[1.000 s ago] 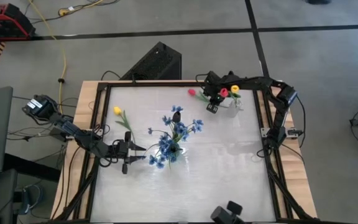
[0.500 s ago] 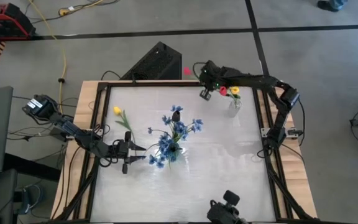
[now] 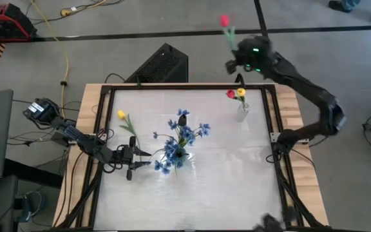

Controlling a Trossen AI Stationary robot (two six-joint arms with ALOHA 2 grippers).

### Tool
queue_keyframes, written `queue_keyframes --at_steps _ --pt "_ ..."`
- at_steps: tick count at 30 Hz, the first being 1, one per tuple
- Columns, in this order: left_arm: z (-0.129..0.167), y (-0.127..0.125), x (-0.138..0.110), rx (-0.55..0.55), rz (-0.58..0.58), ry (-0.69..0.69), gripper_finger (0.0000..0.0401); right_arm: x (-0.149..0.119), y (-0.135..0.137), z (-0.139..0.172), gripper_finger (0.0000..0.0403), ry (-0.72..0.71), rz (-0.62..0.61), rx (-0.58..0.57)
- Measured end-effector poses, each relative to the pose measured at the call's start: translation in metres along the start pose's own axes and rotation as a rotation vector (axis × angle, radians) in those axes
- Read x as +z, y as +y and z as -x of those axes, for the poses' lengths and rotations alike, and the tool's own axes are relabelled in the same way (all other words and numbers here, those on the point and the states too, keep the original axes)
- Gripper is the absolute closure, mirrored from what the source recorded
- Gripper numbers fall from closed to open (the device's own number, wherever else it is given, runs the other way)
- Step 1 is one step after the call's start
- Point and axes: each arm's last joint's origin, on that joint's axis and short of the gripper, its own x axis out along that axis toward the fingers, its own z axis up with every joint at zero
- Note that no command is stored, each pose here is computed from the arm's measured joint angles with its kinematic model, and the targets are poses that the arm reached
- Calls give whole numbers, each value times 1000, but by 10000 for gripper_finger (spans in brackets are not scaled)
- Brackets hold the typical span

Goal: Sort flowers into vase by color
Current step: Put the red tulip into the transparent vase

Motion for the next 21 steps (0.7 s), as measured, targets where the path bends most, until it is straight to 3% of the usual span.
queue_keyframes --at_steps 3,7,11,16,21 --pt "0 -1 0 -23 6 2 264 -8 -11 35 387 -62 -78 -13" --pt "0 -1 0 -33 19 1 264 -39 -17 73 387 -173 -217 3" --pt "0 -1 1 -34 28 -2 264 -77 -13 102 387 -368 -359 140" --pt "0 -1 1 -35 31 -4 264 -122 -4 118 387 -506 -447 248" --pt "0 -1 2 -36 37 -13 264 -151 -2 125 387 -517 -474 238"
